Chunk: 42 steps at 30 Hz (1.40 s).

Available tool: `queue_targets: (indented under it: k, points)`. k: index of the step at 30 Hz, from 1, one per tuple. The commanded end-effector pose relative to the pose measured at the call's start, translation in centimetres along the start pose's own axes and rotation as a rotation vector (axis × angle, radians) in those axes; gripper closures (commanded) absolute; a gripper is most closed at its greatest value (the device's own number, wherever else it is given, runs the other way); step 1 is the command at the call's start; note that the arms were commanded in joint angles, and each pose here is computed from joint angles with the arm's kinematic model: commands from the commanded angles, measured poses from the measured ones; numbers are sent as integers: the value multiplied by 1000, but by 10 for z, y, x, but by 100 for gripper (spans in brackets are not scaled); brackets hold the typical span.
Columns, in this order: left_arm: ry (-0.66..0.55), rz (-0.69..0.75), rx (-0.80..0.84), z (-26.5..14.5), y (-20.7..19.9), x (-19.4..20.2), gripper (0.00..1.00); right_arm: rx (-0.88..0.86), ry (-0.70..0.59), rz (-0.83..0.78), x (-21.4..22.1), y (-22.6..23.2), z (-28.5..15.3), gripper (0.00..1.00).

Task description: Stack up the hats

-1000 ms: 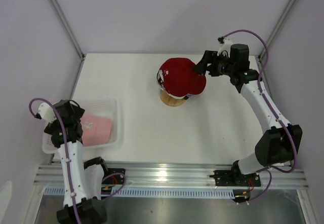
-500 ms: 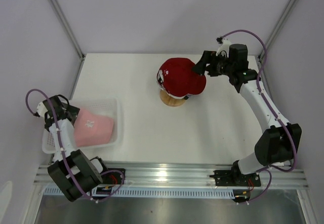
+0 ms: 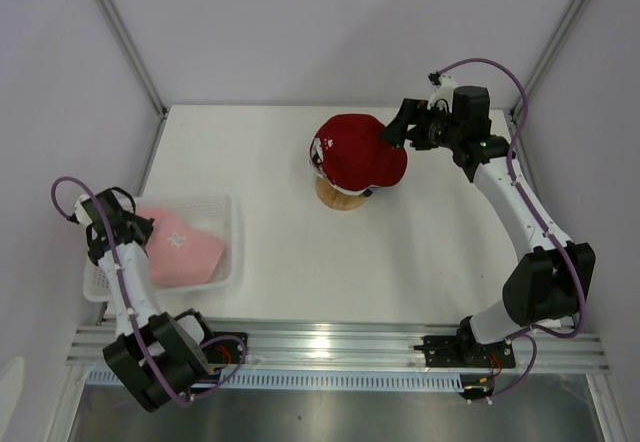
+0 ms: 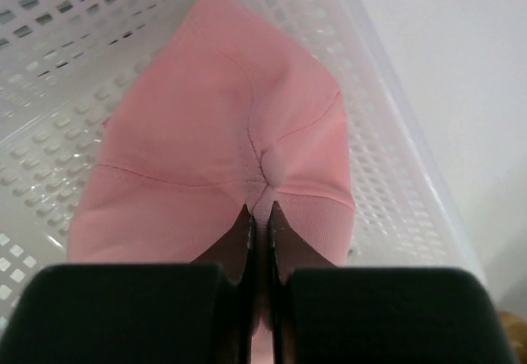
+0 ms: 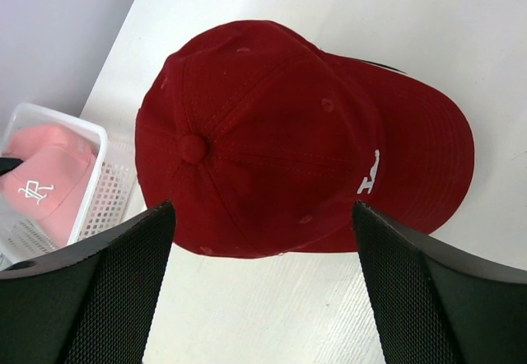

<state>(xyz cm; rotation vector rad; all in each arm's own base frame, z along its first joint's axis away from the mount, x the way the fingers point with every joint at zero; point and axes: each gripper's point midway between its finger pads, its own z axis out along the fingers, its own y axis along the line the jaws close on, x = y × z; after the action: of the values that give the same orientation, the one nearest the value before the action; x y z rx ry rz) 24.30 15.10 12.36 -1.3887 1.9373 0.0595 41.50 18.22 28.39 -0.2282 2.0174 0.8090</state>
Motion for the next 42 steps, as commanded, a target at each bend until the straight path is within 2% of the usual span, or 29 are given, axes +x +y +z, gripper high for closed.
queue_targets:
  k: [1, 6, 10, 13, 16, 17, 18, 20, 21, 23, 24, 27, 28, 30, 33, 36, 42]
  points:
    - [-73, 37, 191, -37, -35, -23, 99, -56, -72, -27, -28, 21, -9, 9]
    - [-136, 7, 430, -111, -76, -37, 99, -125, -111, -18, -50, 43, -20, 8]
    - [-178, -24, 627, -178, -108, -50, 99, -286, -164, -18, -75, 85, -37, 5]
    - [-129, -78, 782, -204, -135, -49, 99, -424, -204, -14, -83, 115, -47, 4]
    - [-79, -183, 895, -217, -161, -51, 99, -491, -210, 77, -74, 130, -48, 3]
    - [-115, -203, 940, -222, -171, -58, 99, -534, -262, 63, -80, 138, -52, 3]
    - [-91, -207, 984, -231, -185, -50, 99, -565, -260, 132, -77, 145, -54, 3]
    - [-147, -309, 949, -227, -195, -61, 99, -620, -283, 177, -64, 153, -52, 2]
    - [-108, -313, 977, -237, -209, -49, 99, -635, -280, 227, -60, 157, -52, 2]
    - [-79, -417, 923, -225, -222, -47, 99, -659, -270, 246, -42, 167, -47, 2]
    - [3, -477, 929, -230, -233, -35, 99, -650, -278, 259, -38, 168, -43, 2]
    - [99, -582, 862, -219, -257, -13, 99, -667, -278, 264, -18, 179, -35, 2]
    - [143, -588, 856, -223, -265, -4, 99, -676, -279, 266, -15, 182, -34, 2]
    - [156, -607, 778, -209, -276, 15, 99, -697, -281, 267, -7, 192, -32, 2]
    - [212, -634, 758, -214, -299, 30, 99, -689, -282, 237, 2, 200, -23, 2]
    - [269, -648, 779, -220, -318, 44, 99, -641, -251, 229, 9, 198, -9, 3]
    - [300, -654, 825, -234, -338, 53, 99, -521, -195, 288, 26, 177, 12, 6]
